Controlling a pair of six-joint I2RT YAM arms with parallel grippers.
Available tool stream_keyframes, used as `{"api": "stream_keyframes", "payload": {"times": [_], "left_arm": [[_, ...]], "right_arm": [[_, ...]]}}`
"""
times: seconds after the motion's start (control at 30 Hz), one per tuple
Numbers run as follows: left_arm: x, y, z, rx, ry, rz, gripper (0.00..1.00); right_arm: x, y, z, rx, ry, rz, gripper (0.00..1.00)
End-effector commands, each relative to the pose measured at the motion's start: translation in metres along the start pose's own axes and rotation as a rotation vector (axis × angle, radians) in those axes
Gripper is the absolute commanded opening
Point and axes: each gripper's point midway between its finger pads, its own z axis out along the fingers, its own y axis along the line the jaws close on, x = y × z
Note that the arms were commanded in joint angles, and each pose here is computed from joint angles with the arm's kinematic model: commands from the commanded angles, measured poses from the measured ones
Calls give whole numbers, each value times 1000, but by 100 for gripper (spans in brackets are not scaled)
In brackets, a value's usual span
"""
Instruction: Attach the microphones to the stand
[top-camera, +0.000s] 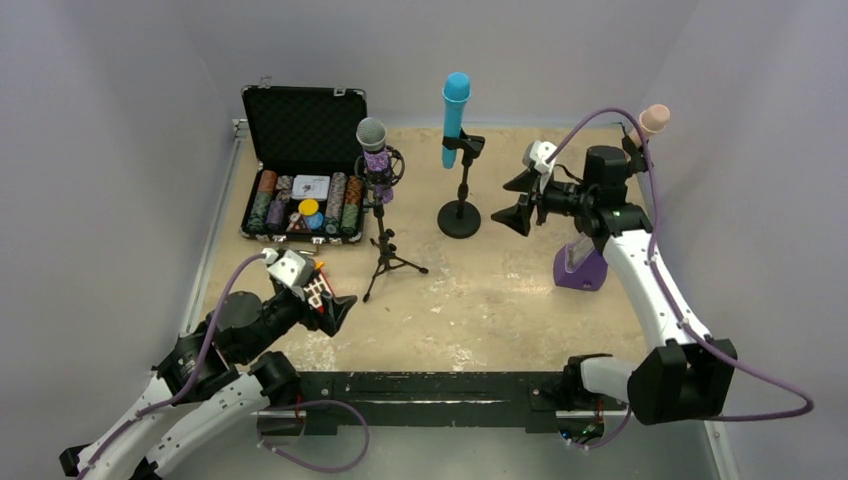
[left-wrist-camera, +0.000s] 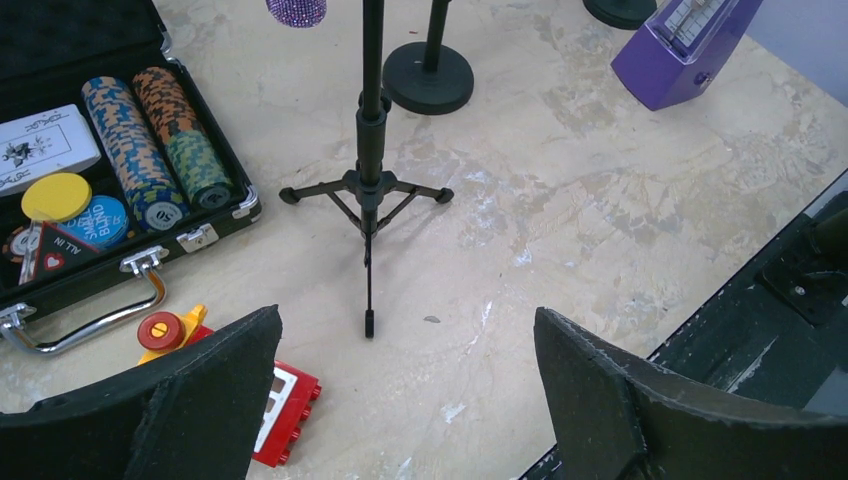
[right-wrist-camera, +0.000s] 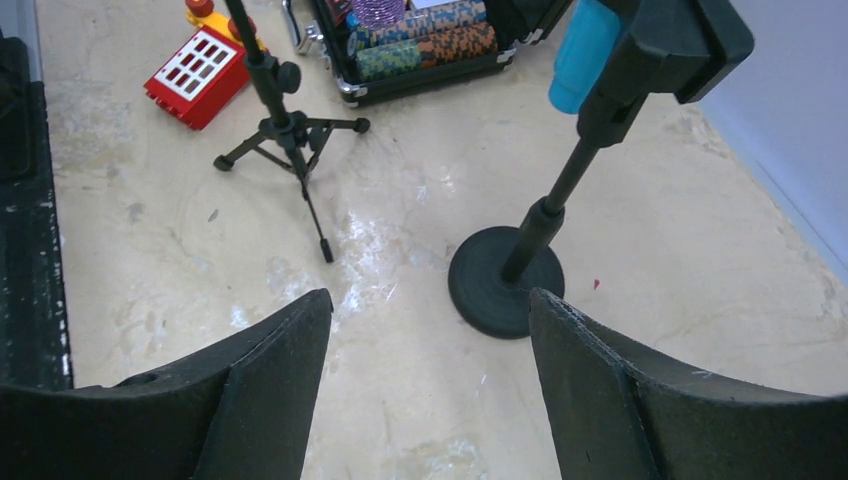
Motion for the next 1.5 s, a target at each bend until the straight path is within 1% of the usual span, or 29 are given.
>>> {"api": "stream_keyframes", "payload": {"times": [0.0,0.17,0.2,0.27,0.33,0.47,0.6,0.77,0.87,0.97,1.47], "left_arm": [[-11,-1,-9,-4,-26,-70,100],[-16,2,-15,-28,-35,-123,100],[-19,3,-17,-33,-42,-134,100],[-26,6,-24,-48,-61,-152,100],[-29,11,-28,-73,-73,-159,100],[-31,26,-32,-155,-89,-146,100],[-31,42,-28,-247,-72,-92,100],[-33,52,-28,-310,-38,-52,100],[-36,53,-31,-315,-51,-51,100],[-33,53,-33,-312,-48,-56,100],[-24,50,-30,-291,-32,-58,100]], "right_arm": [[-3,27,-26,11,60,-14,76],[-18,48,-57,106,82,-28,81],[-23,51,-64,138,79,-28,82],[-28,52,-77,217,80,-20,87],[-34,51,-91,298,72,-4,89],[-49,59,-109,362,0,49,92],[-64,65,-116,412,-79,102,94],[-66,48,-129,568,-129,212,96],[-66,42,-135,628,-142,223,97],[-65,43,-135,632,-153,255,99],[-56,48,-128,587,-137,266,99]]}}
